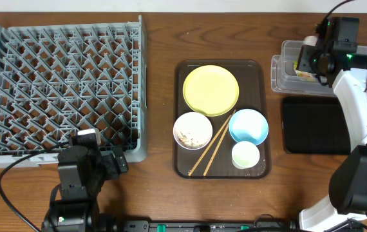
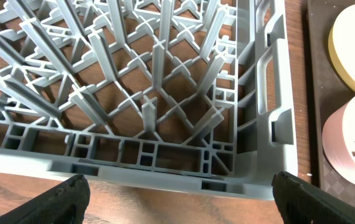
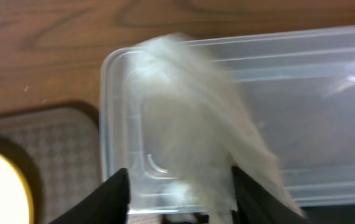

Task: Sort waste into correct bins and load items into the dishwasher rack
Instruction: 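Open the right gripper to release the waste into the clear bin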

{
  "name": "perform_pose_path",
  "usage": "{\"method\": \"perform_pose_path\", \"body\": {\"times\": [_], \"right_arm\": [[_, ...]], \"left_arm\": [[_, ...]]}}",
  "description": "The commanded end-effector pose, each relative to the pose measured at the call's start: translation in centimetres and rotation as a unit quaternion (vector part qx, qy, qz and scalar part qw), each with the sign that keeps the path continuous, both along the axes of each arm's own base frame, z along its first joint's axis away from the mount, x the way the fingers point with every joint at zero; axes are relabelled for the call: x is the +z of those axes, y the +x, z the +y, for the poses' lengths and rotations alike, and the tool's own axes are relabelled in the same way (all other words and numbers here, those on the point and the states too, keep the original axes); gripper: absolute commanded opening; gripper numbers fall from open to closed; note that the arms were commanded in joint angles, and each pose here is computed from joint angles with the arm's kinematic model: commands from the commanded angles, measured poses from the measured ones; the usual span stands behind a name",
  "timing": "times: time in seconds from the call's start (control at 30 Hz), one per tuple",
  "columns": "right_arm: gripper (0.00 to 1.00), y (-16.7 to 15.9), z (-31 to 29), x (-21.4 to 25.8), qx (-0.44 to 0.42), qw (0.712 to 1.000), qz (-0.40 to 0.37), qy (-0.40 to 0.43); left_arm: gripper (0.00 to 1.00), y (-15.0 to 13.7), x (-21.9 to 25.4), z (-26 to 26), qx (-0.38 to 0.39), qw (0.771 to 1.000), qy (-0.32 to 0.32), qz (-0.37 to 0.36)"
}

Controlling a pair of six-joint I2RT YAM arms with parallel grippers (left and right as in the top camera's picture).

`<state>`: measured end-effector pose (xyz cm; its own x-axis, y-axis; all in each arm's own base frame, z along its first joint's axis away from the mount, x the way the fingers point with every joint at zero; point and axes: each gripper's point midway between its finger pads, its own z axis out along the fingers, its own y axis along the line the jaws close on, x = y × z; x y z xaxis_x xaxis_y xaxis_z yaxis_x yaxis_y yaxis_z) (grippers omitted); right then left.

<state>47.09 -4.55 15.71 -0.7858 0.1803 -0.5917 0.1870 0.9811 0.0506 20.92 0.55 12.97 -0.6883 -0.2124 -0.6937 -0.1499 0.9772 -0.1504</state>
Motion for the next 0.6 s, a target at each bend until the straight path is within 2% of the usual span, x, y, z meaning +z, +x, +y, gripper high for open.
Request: {"method": "perform_pose_path", "body": {"times": [0.0,0.1,0.13,0.17,0.2,0.23,0.27,0.3,0.37,0.4,0.43,0.47,0.5,0.53,0.57], "right_arm": [[0.62,-0.1,-0.6,-0.8,-0.007,1.000,0.010,-0.004],[0.68,-0.2,-1.3,-0.7,-0.031,0.999,0.009,-0.014],[0.69,0.0,-0.4,-0.7,-0.004,1.000,0.007,-0.001],[0.67,0.1,1.6,-0.7,0.070,0.997,0.003,0.018],[0.62,0.0,3.5,-0.6,0.141,0.989,-0.002,0.035],[0.47,-0.3,4.6,-0.5,0.189,0.981,-0.003,0.038],[0.32,-0.3,3.4,-0.8,0.157,0.987,0.005,0.021],[0.34,-0.4,0.3,-1.1,0.041,0.999,0.020,-0.008],[0.73,-1.6,-4.3,-0.9,-0.157,0.987,0.018,-0.036],[0.79,-0.8,-3.3,-0.7,-0.112,0.993,0.011,-0.029],[0.78,0.1,-0.3,-0.7,0.023,1.000,0.006,-0.015],[0.70,0.3,2.6,-0.4,0.140,0.990,-0.006,0.003],[0.64,0.4,3.5,-0.3,0.177,0.984,-0.013,0.006],[0.74,0.3,-0.2,-0.6,0.025,1.000,0.002,-0.012],[0.79,-0.1,-1.6,-0.7,-0.037,0.999,0.007,-0.018]], "left_arm": [[0.96,0.2,0.7,0.0,-0.005,1.000,0.004,-0.009],[0.96,0.2,0.7,0.0,-0.005,1.000,0.004,-0.009],[0.96,0.2,0.7,0.0,-0.005,1.000,0.004,-0.009],[0.96,0.2,0.7,0.0,-0.005,1.000,0.004,-0.009],[0.96,0.2,0.7,0.0,-0.005,1.000,0.004,-0.009],[0.96,0.2,0.7,0.0,-0.005,1.000,0.004,-0.009],[0.96,0.2,0.7,0.0,-0.004,1.000,0.004,-0.010],[0.96,0.2,0.7,0.0,-0.004,1.000,0.004,-0.010],[0.96,0.2,0.7,0.0,-0.005,1.000,0.004,-0.009],[0.96,0.2,0.7,0.0,-0.005,1.000,0.004,-0.009],[0.96,0.2,0.7,0.0,-0.005,1.000,0.004,-0.009],[0.96,0.2,0.7,0.0,-0.005,1.000,0.004,-0.009],[0.96,0.2,0.7,0.0,-0.005,1.000,0.004,-0.009],[0.96,0.2,0.7,0.0,-0.005,1.000,0.004,-0.009],[0.96,0.2,0.7,0.0,-0.005,1.000,0.004,-0.009]]}}
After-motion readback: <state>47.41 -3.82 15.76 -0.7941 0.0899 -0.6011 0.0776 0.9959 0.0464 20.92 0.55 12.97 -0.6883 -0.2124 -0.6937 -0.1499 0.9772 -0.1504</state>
